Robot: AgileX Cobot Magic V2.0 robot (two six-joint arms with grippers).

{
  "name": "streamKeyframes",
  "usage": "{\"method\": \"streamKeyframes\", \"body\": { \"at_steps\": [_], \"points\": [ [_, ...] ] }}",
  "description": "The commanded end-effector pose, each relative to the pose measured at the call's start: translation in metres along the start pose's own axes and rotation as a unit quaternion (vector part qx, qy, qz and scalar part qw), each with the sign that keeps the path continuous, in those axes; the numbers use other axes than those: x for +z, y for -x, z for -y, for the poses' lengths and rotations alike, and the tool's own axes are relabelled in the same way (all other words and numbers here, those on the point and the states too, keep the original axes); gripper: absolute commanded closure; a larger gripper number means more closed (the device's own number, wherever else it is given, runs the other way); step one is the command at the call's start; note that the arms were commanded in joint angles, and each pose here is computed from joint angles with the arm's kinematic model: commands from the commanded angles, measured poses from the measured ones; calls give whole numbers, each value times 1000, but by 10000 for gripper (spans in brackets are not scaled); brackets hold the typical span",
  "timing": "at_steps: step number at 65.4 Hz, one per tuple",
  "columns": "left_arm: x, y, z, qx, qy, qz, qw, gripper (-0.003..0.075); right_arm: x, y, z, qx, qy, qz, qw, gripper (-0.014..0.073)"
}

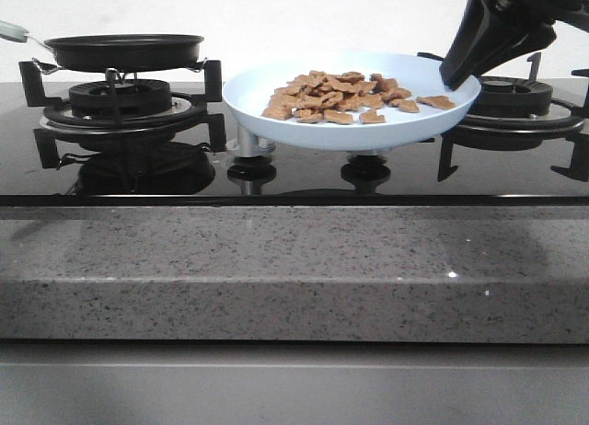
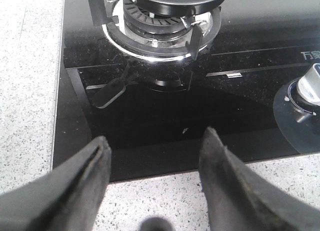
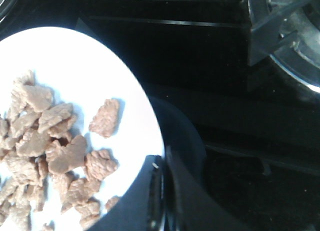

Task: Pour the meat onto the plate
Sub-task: 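Carry the meat-filled plate with the right gripper toward the stove center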

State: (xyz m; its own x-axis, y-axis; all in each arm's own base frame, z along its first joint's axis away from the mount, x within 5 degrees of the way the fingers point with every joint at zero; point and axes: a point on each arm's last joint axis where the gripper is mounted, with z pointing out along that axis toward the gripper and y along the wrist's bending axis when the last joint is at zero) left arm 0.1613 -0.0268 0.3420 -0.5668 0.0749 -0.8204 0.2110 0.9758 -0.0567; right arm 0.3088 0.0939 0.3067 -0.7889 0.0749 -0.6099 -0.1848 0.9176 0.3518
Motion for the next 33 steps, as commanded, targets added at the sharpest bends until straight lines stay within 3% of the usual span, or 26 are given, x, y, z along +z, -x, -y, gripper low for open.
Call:
{"method": "streamKeyframes", "body": {
  "at_steps": [1,15,33],
  "points": [
    [-7,14,1,-4,0,51,999,336,-26,22,-11,-7,16,70,997,663],
    [-7,14,1,-4,0,51,999,336,-43,47,-21,-29,22,104,994,663],
    [-7,14,1,-4,0,51,999,336,-33,88,-32,-43,36,105,993,663]
  ]
}}
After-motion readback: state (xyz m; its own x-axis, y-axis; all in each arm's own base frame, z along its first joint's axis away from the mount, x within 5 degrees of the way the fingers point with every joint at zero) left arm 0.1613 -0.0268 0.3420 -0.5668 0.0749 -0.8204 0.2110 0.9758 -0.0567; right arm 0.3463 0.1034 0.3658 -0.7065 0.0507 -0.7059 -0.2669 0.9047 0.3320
